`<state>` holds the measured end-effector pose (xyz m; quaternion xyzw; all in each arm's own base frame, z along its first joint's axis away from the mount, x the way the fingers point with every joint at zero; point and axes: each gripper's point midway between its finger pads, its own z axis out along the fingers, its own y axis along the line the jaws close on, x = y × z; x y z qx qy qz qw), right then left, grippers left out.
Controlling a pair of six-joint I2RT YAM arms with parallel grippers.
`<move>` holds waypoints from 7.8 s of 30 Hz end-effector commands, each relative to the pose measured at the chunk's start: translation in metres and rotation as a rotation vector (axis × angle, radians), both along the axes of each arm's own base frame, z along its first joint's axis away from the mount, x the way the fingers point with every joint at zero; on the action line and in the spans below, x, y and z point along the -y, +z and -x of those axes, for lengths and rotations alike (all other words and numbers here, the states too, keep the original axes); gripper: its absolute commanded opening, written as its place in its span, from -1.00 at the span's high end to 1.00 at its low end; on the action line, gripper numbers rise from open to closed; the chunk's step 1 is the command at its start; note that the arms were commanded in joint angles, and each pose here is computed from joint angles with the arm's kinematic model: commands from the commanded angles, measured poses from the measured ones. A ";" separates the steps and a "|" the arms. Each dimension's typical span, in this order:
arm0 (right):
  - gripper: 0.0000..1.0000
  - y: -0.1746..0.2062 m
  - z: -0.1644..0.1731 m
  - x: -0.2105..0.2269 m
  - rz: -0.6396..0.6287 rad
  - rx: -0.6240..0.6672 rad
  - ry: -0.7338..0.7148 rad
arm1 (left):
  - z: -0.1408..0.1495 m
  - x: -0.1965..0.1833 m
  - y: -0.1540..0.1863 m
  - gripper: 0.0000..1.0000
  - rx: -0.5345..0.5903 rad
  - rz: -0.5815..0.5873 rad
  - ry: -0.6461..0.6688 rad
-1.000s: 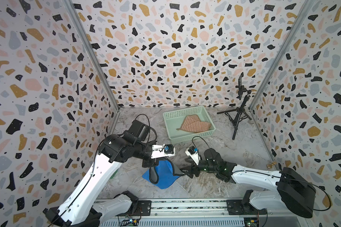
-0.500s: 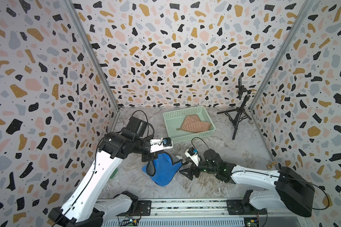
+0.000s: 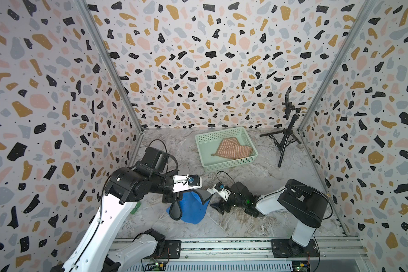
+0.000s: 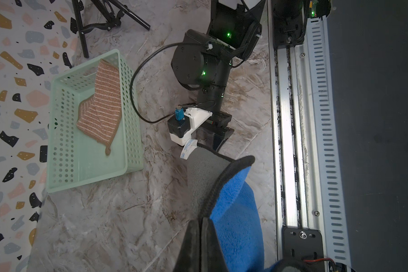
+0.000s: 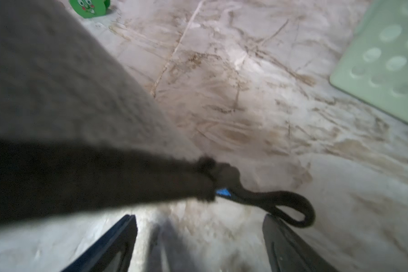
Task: Fold the square dishcloth
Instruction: Place the cleaning item at the center of the board, then adjust the cleaning item at the center of the board, then adjust the bin at the center of the board, then adjust the cleaning item at the center of the board, then fold the cleaning item at the center of the board.
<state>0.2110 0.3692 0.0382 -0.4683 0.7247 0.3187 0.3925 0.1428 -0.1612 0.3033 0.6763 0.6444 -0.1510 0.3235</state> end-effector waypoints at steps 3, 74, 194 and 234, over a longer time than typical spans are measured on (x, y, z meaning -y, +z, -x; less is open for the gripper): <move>-0.67 0.051 -0.007 -0.020 -0.159 0.235 0.076 | 0.012 -0.004 -0.005 1.00 -0.024 -0.008 -0.026; 0.60 0.084 0.021 0.017 0.219 -0.346 -0.170 | -0.038 -0.084 -0.210 0.68 -0.167 -0.457 0.221; -0.59 0.040 0.055 0.231 0.244 -0.563 -0.856 | -0.038 0.081 -0.224 0.21 0.024 -0.390 -0.502; -0.05 0.006 0.073 0.206 0.264 -0.693 -0.731 | -0.094 0.099 -0.248 1.00 0.226 -0.505 -0.434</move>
